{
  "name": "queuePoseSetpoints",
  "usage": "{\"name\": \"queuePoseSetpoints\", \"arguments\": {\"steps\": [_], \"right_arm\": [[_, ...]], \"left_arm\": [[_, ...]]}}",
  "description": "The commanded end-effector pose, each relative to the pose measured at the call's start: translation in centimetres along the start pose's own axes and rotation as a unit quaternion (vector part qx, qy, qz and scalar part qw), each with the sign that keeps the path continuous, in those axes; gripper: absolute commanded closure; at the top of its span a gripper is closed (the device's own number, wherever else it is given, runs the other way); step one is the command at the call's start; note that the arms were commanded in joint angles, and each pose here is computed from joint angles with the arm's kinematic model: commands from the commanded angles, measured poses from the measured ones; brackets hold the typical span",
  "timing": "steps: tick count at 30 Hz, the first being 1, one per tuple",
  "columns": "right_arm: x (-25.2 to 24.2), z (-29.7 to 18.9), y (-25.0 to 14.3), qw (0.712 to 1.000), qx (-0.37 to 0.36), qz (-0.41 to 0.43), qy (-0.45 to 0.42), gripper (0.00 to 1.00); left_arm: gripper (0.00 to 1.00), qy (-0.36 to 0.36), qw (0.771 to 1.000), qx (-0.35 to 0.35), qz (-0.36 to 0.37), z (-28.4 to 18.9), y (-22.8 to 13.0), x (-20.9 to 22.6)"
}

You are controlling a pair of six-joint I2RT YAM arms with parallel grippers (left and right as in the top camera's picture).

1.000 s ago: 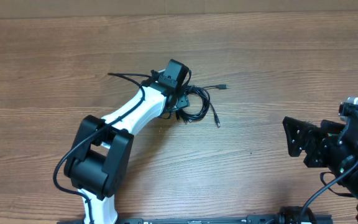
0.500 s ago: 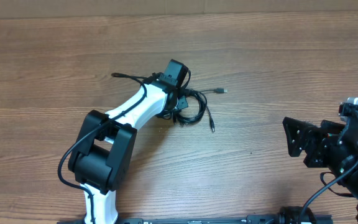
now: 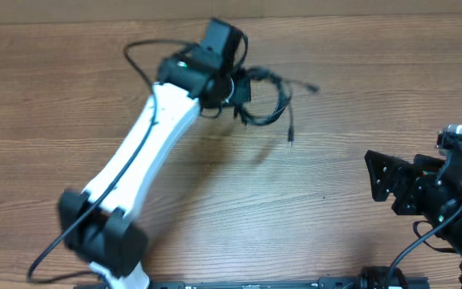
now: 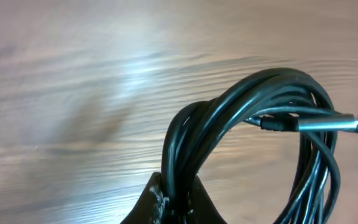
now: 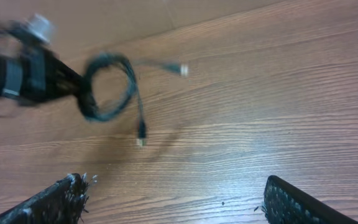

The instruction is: Untangle cables

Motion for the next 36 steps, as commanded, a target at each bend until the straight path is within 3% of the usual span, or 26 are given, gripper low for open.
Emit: {"name": "queuePoseSetpoints", "arguments": {"steps": [1,7,14,18,21,25,31,36], "right_arm": [[0.1,0.5,0.6,1.0,-0.001,-0.003,-0.003,0.1],[1.0,2.3,1.6,0.998,0.022,-0.003,0.052,0.05],[2.3,5.6,3.2,0.988,0.067,0.001,0.137,0.04],[2.7,8.3,3.6,0.978,0.114,0.011,0.174,0.13],[3.8,10.2,3.6,0.967,0.145,0.004,0.208,0.25],[6.2,11.6,3.3,0.956,0.155,-0.027,0.248,0.27],[7.5,12.7,3.2,0.977,0.119,-0.009,0.177,0.27],[8.7,13.9,2.2,0.977,0.131,-0.022,0.164,0.26]], "left_arm": [[0.96,-0.106,0.993,-0.036,0.046,-5.2,0.9,-1.4],[0.96,-0.125,0.99,-0.049,0.042,-8.2,0.5,-0.8],[0.96,-0.122,0.991,-0.037,0.042,-8.5,-0.1,-0.7],[0.96,-0.125,0.991,-0.036,0.042,-8.5,-0.1,-0.7],[0.96,-0.124,0.991,-0.036,0.043,-8.5,-0.1,-0.7],[0.96,-0.123,0.991,-0.037,0.042,-8.5,-0.1,-0.7],[0.96,-0.123,0.991,-0.036,0.044,-8.5,-0.1,-0.7],[0.96,-0.123,0.991,-0.036,0.044,-8.5,-0.1,-0.7]]}}
Point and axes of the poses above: each gripper's point midway between its finger pads, its own z axis out along the fingers, its own x axis along the line the jaws close on, y = z × x, the point moved 9 cm from there along -z, back along the fingers, and after that the axes turned 11 degrees about z, right-handed, at the moved point
